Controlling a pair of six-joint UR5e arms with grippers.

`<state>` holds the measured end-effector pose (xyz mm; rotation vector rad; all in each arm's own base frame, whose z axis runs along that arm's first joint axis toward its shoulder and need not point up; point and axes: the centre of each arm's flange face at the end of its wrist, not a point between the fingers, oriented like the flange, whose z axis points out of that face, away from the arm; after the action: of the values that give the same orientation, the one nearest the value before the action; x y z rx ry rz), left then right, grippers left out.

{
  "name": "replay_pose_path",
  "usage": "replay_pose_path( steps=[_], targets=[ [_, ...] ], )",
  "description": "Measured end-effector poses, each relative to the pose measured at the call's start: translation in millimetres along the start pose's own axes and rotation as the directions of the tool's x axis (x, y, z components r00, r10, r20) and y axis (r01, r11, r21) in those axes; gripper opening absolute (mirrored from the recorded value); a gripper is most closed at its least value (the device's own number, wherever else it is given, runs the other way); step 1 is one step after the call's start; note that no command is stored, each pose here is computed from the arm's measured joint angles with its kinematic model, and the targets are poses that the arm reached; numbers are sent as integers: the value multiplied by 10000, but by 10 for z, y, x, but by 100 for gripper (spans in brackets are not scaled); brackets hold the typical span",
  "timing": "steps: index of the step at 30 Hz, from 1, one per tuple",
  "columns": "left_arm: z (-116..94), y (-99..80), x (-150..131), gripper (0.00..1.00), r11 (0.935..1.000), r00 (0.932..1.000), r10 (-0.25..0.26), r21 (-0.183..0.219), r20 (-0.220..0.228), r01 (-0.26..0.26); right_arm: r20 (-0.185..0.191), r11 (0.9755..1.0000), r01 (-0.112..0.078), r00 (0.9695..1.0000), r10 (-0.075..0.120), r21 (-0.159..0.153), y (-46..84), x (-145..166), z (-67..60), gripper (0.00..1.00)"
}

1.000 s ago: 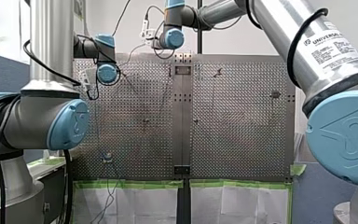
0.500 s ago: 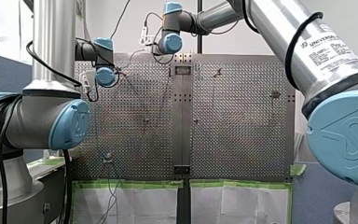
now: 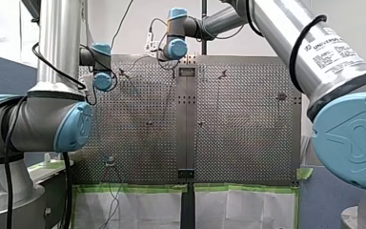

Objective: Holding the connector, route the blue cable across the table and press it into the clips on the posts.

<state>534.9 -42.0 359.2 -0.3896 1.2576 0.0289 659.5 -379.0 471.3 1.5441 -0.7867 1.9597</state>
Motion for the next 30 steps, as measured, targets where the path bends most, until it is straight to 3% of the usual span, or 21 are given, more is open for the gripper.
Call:
replay_pose_path(
  steps=[5, 10, 19, 30],
  targets=[
    [40, 6, 90, 0, 9995, 9998, -31, 319, -208, 38, -8, 10000, 13, 10000, -13, -52, 55, 3, 17, 0],
    [71, 25, 212, 0, 9988, 9990, -98, 476, -434, 119, 50, 10000, 11, 10000, -11, 39, 16, -31, 12, 0],
    [133, 62, 193, 0, 9971, 9984, -538, 531, -191, 547, 475, 9999, 37, 9989, -42, 109, -20, -352, 50, 0],
    [234, 54, 130, 0, 9920, 9950, -1000, 776, 81, 991, 522, 10000, 14, 9986, -14, -10, 127, -439, 118, 0]
  ],
)
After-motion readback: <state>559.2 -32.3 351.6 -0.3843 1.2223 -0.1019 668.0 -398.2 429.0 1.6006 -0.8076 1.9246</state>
